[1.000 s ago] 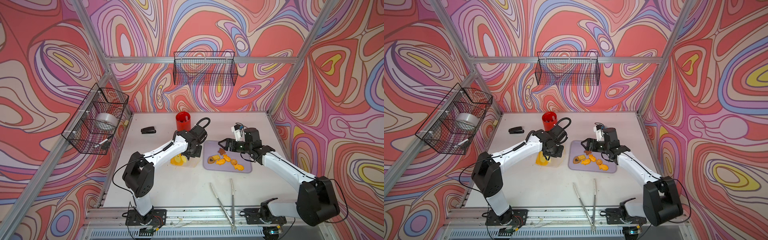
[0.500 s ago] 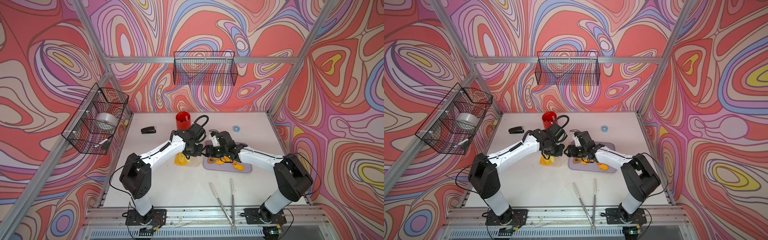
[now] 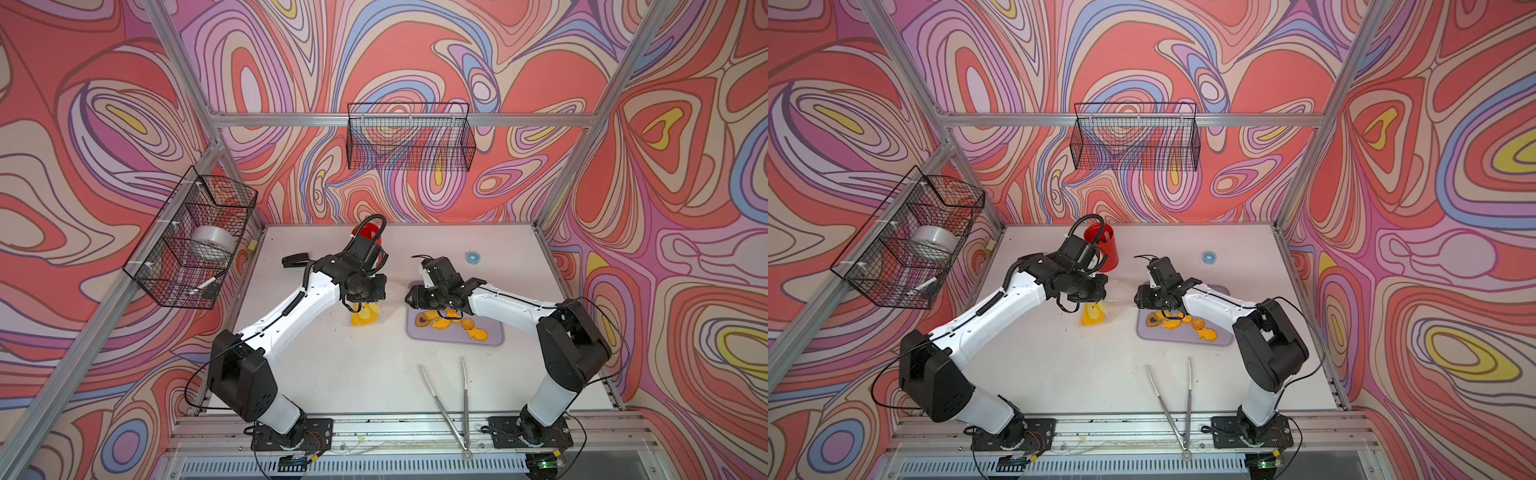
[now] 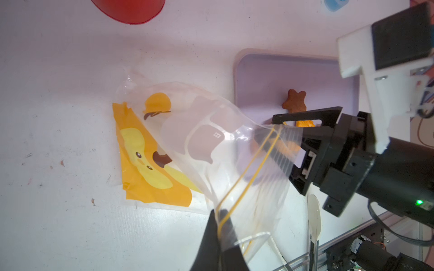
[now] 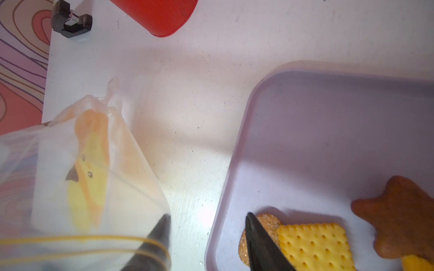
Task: Put the cookies into a resealable bag to prevent moisture
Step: Open the ziploc bag at the center of the board.
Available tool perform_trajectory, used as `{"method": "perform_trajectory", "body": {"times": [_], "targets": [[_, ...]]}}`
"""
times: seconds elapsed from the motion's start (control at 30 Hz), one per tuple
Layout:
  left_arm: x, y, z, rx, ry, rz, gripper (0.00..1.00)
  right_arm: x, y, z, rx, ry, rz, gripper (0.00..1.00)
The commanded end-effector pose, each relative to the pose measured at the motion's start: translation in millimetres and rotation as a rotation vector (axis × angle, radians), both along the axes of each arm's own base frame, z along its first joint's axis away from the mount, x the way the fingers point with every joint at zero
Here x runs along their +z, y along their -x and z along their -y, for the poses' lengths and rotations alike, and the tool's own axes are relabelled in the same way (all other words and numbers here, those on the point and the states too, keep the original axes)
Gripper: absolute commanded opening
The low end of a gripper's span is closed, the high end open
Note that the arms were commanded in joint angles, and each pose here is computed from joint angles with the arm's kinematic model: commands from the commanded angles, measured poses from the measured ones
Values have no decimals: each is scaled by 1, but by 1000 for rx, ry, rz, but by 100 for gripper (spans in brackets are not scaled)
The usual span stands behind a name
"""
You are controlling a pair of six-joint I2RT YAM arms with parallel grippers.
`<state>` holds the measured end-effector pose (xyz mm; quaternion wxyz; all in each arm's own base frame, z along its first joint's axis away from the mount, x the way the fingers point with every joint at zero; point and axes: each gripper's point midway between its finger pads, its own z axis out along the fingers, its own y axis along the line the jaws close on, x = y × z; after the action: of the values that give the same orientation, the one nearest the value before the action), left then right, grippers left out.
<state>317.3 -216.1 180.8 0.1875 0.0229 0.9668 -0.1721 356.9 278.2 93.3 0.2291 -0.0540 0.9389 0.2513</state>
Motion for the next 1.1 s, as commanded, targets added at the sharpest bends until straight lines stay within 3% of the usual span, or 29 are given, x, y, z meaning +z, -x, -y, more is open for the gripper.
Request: {"method": "perform_trajectory", "body": {"times": [0.0,0.13,0.23,0.3,0.37,0.57,0.77,0.9,1.07], "targets": [[-9,-2,-2,36,22,-23,0,-6,2,-2,33,24,-21,56],[-27,-10,-5,66,-7,-48,0,17,8,-2,66,5,11,80],[-39,-18,-2,69,-10,-65,0,37,16,14,52,54,37,86],[-46,-23,0,70,-19,-73,0,48,27,27,48,85,46,96],[-52,-30,0,73,-27,-82,0,56,41,42,42,124,41,97],[-62,-43,-2,88,-57,-92,0,62,82,100,-57,292,-32,91],[-59,-45,-5,88,-74,-79,0,34,143,144,-117,442,-284,75],[-58,-43,-9,92,-83,-76,0,16,182,158,-141,449,-425,71],[-59,-39,-12,93,-92,-78,0,0,214,153,-156,365,-538,65]]}}
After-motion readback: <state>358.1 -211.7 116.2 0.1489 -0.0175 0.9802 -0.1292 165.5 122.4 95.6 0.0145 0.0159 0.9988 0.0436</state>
